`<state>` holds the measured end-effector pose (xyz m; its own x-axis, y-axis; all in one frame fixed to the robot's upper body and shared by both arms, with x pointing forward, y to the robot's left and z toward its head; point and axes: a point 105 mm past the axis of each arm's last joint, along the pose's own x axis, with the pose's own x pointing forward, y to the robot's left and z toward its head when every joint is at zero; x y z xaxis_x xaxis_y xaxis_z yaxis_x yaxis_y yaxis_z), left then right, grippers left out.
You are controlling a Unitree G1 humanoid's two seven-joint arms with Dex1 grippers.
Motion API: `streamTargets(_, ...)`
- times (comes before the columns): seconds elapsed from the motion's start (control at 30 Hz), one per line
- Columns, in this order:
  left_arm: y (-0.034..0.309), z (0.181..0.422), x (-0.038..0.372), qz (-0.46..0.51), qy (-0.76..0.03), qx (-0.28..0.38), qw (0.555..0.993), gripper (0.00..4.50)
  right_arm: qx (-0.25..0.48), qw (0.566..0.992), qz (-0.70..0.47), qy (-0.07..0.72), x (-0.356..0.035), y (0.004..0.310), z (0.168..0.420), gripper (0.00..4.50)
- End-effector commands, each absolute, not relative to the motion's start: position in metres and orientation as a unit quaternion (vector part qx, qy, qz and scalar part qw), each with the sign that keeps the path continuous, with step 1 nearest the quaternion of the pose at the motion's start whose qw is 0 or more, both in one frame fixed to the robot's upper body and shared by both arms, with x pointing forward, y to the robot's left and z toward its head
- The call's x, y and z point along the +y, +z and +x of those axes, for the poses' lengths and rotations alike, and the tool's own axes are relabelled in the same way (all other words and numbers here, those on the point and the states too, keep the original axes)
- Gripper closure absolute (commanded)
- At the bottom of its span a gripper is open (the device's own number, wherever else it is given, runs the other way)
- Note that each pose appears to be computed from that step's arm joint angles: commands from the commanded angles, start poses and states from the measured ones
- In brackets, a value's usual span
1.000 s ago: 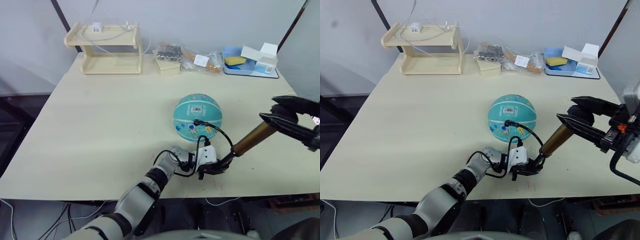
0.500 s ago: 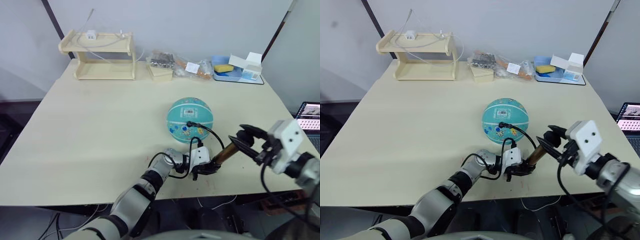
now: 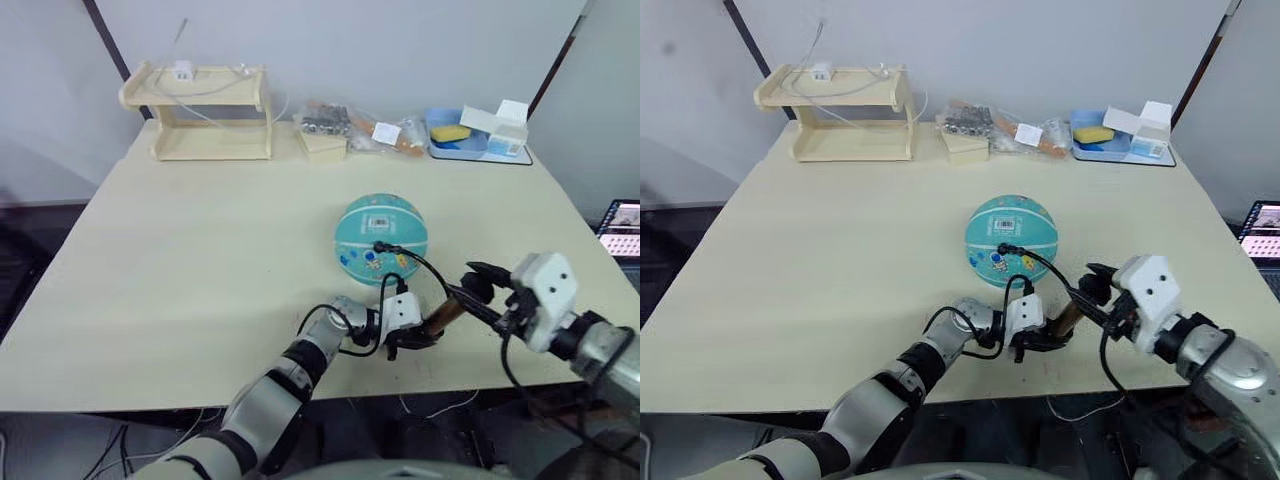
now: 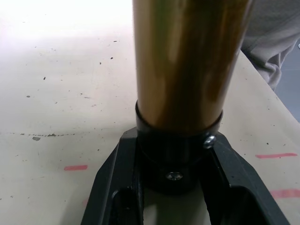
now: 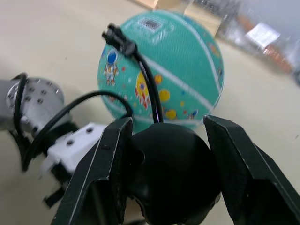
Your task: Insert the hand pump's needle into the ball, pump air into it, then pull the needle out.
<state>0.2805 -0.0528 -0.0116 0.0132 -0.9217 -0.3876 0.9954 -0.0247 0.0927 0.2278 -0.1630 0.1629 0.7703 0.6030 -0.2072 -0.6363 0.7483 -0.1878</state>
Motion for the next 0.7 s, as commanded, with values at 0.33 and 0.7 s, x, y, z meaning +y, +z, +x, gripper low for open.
streamTargets(0.33,-0.056,0.265,-0.024,0.171,-0.676,0.211,0.685,3.42,-0.09,0.922,-0.115,0.358,-0.173,0.321,0.187,2.58)
streamTargets(0.7,-0.057,0.265,-0.026,0.171,-0.675,0.213,0.686,3.42,0.135,0.922,-0.096,0.35,-0.164,0.174,0.206,2.58)
